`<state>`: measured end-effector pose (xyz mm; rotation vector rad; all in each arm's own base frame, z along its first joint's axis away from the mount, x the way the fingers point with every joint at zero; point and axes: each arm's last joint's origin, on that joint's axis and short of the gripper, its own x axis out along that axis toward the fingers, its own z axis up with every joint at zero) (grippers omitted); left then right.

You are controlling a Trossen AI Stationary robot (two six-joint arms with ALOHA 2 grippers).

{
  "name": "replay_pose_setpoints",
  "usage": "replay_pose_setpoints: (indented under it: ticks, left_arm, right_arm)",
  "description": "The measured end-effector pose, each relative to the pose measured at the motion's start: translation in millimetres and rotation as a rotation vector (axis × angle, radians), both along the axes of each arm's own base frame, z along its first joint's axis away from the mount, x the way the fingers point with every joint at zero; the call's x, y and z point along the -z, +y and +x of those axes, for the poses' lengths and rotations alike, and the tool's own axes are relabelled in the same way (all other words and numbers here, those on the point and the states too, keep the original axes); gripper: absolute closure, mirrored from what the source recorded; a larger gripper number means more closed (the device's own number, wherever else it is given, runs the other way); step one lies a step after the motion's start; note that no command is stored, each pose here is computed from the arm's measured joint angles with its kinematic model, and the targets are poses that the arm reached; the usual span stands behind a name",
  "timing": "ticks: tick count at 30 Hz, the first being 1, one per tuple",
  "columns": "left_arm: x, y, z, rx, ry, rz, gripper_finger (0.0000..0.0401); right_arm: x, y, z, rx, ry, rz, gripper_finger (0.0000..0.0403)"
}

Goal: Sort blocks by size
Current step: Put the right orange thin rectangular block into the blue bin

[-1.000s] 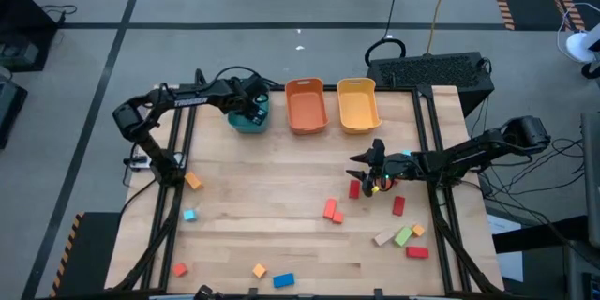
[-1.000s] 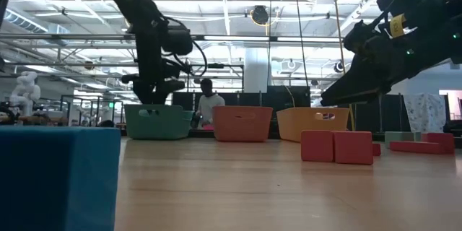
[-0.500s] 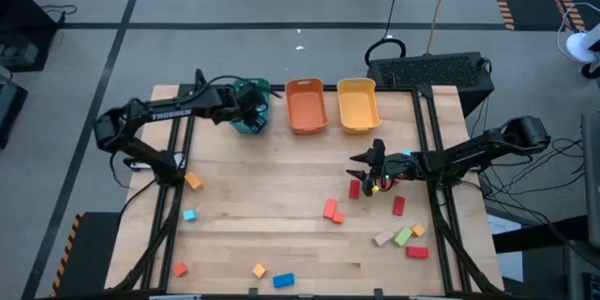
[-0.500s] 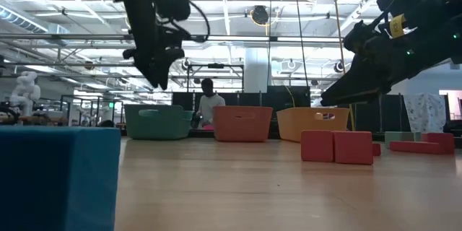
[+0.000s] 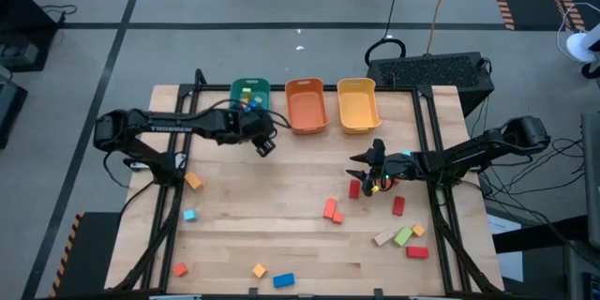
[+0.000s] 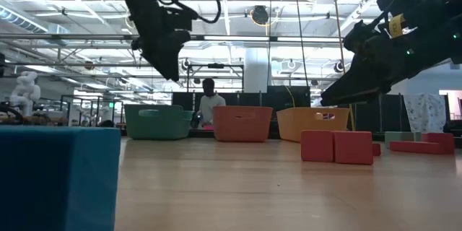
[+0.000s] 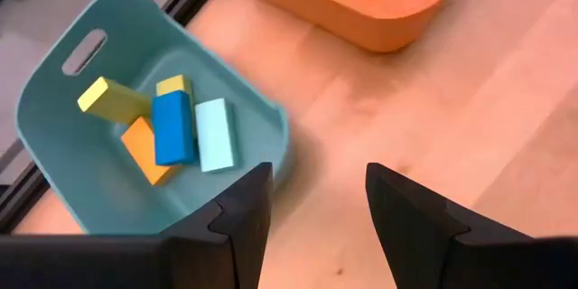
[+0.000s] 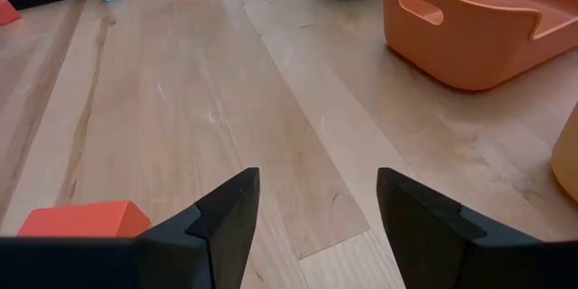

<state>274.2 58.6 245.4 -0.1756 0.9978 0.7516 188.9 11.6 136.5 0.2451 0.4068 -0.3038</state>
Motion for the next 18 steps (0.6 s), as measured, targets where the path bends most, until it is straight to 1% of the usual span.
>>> replay_pose_setpoints:
  ticks: [4, 7, 11, 15, 18]
  left_arm:
    - [-0.7, -17.3, 3.6, 0.049, -0.004, 0.032, 0.0219]
    - [-1.0, -28.3, 5.4, 0.086, -0.01, 0.034, 0.0219]
    - [-1.2, -40.9, 6.6, 0.103, -0.028, 0.027, 0.0219]
    - [-2.0, -52.6, 8.1, 0.123, -0.05, 0.042, 0.0219]
    - [2.4, -59.8, 12.0, 0.156, -0.106, 0.047, 0.0219]
  right_arm:
    - [-0.1, 0.0, 0.0, 0.0, -0.001, 0.001, 0.0193]
    - [-0.1, 0.1, 0.1, -0.002, -0.003, 0.007, 0.0193]
    - [-0.1, 0.3, 0.1, 0.003, -0.007, 0.024, 0.0193]
    - [-0.1, 0.3, 0.1, 0.002, -0.007, 0.025, 0.0193]
    - [0.2, 0.7, 0.1, -0.013, -0.002, 0.032, 0.0193]
